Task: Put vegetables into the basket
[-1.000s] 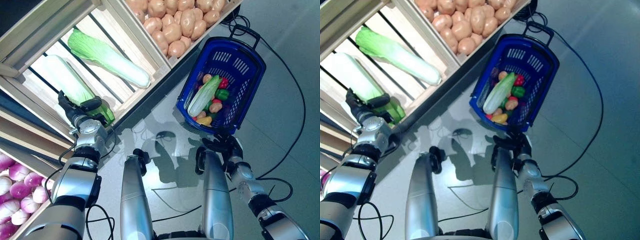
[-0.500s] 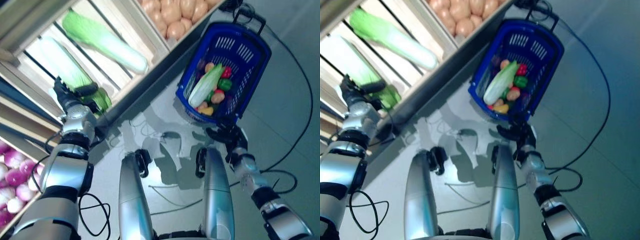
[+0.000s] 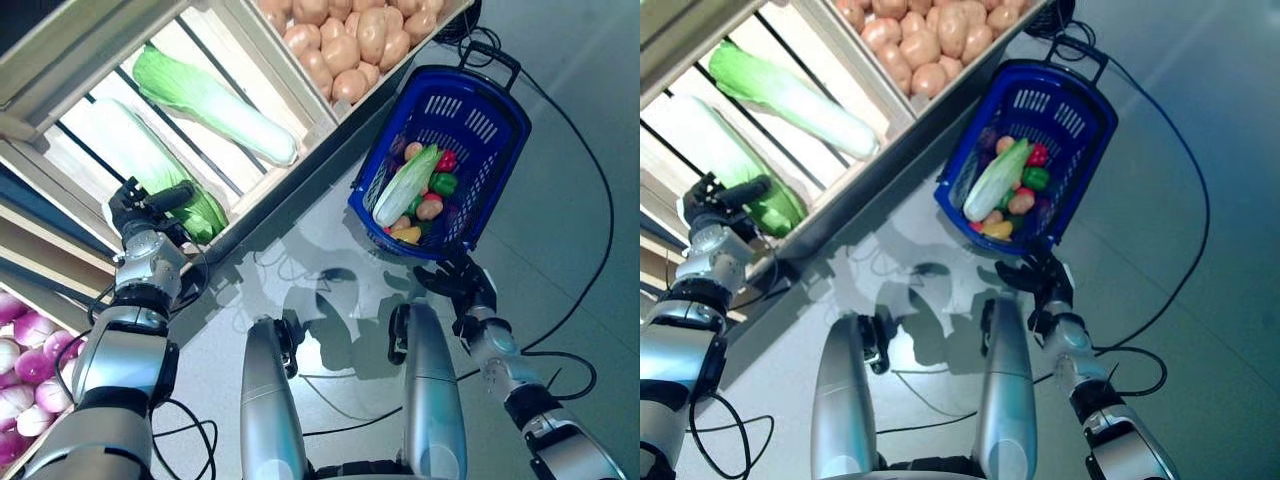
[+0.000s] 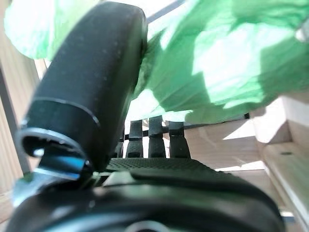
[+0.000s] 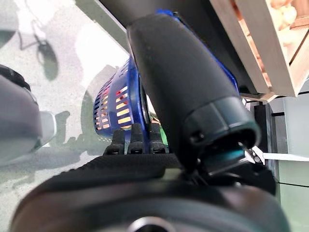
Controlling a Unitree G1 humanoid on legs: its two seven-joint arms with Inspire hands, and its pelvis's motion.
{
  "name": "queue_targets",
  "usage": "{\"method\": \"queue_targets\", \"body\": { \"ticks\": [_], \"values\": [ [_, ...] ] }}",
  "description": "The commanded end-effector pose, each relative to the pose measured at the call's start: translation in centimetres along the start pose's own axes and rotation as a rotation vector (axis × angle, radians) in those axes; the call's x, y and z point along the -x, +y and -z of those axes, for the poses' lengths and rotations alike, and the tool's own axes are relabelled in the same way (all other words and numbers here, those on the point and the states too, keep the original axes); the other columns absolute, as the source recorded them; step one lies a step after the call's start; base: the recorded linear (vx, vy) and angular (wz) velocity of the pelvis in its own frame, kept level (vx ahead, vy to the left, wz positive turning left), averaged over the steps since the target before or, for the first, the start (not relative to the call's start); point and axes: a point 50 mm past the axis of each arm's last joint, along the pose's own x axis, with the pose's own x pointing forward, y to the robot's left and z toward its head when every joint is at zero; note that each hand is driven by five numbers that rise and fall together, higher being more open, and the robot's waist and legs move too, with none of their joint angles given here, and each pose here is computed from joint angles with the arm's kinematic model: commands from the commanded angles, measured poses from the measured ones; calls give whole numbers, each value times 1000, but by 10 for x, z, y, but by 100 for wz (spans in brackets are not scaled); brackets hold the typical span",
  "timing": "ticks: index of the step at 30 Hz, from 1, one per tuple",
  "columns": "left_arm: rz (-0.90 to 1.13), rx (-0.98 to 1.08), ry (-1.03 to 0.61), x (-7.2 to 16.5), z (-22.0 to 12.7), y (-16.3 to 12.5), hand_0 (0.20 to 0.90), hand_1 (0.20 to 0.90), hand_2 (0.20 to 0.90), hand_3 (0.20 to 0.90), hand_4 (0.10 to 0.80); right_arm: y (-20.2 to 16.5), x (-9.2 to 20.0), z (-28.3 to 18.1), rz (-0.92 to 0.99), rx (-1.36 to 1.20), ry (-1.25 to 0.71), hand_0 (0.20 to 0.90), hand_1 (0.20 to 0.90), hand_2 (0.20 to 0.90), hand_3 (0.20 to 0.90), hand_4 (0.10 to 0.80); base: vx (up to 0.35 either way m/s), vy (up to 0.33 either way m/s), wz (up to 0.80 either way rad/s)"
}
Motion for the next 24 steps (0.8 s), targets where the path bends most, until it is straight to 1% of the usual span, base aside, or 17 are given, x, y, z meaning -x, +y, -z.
{"method": "queue_targets", "body": {
  "ticks": [1,7,15,18,24],
  "values": [
    [76,-24,3,6,21,-3,300,300,300,300,400,3,2,-15,-11,-75,-120,900,900,900,900,800,88,-1,-1],
    [75,-40,-27,10,32,13,300,300,300,300,400,-9,16,3,24,-79,-94,900,900,900,900,800,65,-8,-4],
    [108,-61,-48,23,56,21,300,300,300,300,400,-11,39,33,70,-113,-43,900,900,900,900,800,132,-24,3],
    [111,-74,-59,30,67,22,300,300,300,300,400,-6,45,39,49,-132,-31,900,900,900,900,800,137,-30,5],
    [137,-94,-109,41,78,26,300,300,300,300,400,6,49,40,11,-178,-41,900,900,900,900,800,98,-26,-3]
  ]
}}
